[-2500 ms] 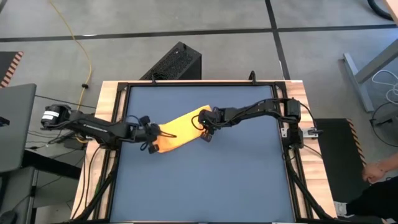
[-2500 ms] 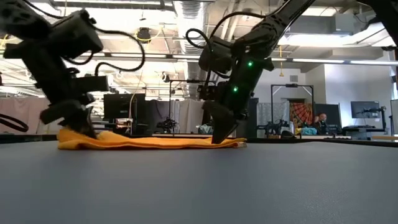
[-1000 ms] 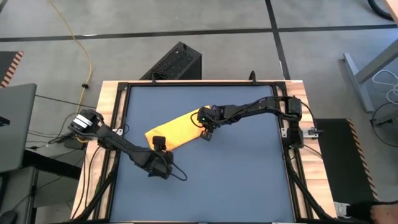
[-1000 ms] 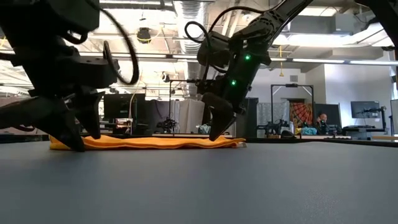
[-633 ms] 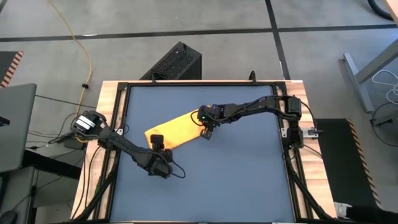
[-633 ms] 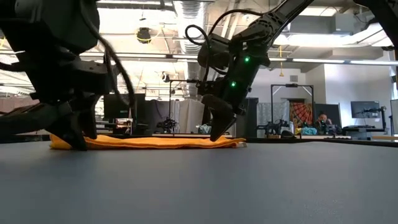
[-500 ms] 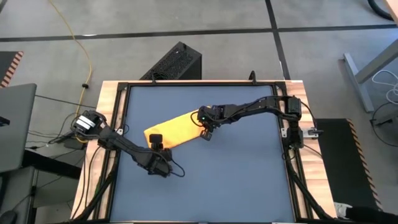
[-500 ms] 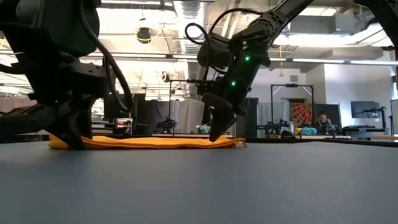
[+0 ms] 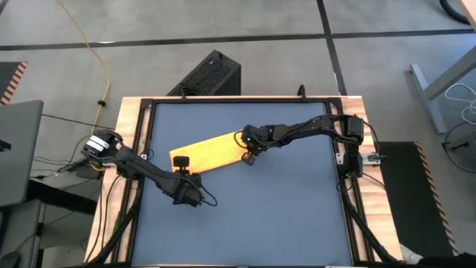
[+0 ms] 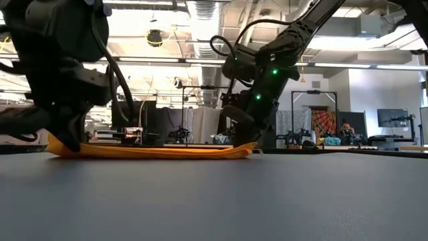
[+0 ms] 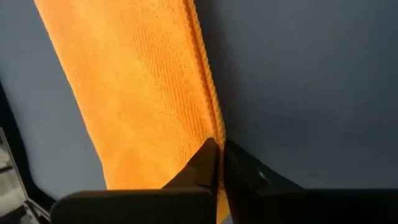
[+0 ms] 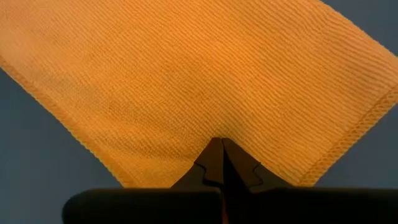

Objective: Roll towel
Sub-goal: Fold the yellow microfiber cloth

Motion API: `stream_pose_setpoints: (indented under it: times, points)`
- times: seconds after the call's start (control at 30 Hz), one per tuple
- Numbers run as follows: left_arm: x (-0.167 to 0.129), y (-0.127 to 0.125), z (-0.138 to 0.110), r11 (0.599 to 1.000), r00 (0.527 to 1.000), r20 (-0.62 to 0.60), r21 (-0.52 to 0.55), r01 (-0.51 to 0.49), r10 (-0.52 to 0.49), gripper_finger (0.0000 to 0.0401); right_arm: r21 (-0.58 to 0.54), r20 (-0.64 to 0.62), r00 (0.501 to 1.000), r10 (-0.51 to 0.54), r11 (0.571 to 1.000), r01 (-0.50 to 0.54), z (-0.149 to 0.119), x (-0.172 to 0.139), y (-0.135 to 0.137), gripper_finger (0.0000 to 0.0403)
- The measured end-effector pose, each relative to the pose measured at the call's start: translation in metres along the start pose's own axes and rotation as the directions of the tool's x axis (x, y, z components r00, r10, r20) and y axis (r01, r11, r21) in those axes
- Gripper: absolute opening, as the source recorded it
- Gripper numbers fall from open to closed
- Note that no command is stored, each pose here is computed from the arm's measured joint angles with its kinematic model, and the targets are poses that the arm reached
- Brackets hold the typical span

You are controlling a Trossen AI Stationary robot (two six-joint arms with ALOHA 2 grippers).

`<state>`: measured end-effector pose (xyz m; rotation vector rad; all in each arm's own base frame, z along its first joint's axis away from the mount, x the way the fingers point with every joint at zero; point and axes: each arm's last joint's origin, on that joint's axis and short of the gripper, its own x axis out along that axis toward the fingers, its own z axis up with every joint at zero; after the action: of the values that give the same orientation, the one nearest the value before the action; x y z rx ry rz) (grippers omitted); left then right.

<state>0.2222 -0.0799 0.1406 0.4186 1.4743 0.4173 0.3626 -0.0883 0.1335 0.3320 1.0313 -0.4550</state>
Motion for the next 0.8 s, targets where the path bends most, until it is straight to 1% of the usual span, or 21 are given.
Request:
stream_pose_setpoints:
  times: [0.2,0.33,0.57,0.67,0.8]
  points:
    - [-0.016,0.020,-0.007,1.000,1.000,0.023,-0.002,0.014,-0.014,0.0002,0.006,0.014,1.000,0.002,1.000,-0.002,0.001,0.001,0.000,0.0017]
    - [-0.024,0.027,-0.013,0.996,0.996,0.008,-0.004,0.090,-0.090,0.0008,0.007,0.006,1.000,0.002,1.000,-0.002,0.001,0.001,0.000,0.0017]
    - [-0.031,0.032,-0.023,0.984,0.982,-0.069,0.019,0.177,-0.175,0.0061,0.006,0.003,1.000,0.001,1.000,-0.001,0.000,0.001,0.000,0.0017]
    - [-0.031,0.032,-0.025,0.981,0.977,-0.092,0.028,0.194,-0.190,0.0086,0.006,0.002,1.000,0.001,1.000,-0.001,0.000,0.001,0.000,0.0017]
    - [-0.032,0.030,-0.025,0.977,0.975,-0.085,0.039,0.209,-0.205,0.0109,-0.001,-0.001,1.000,0.001,1.000,-0.001,0.000,0.002,0.000,0.0017]
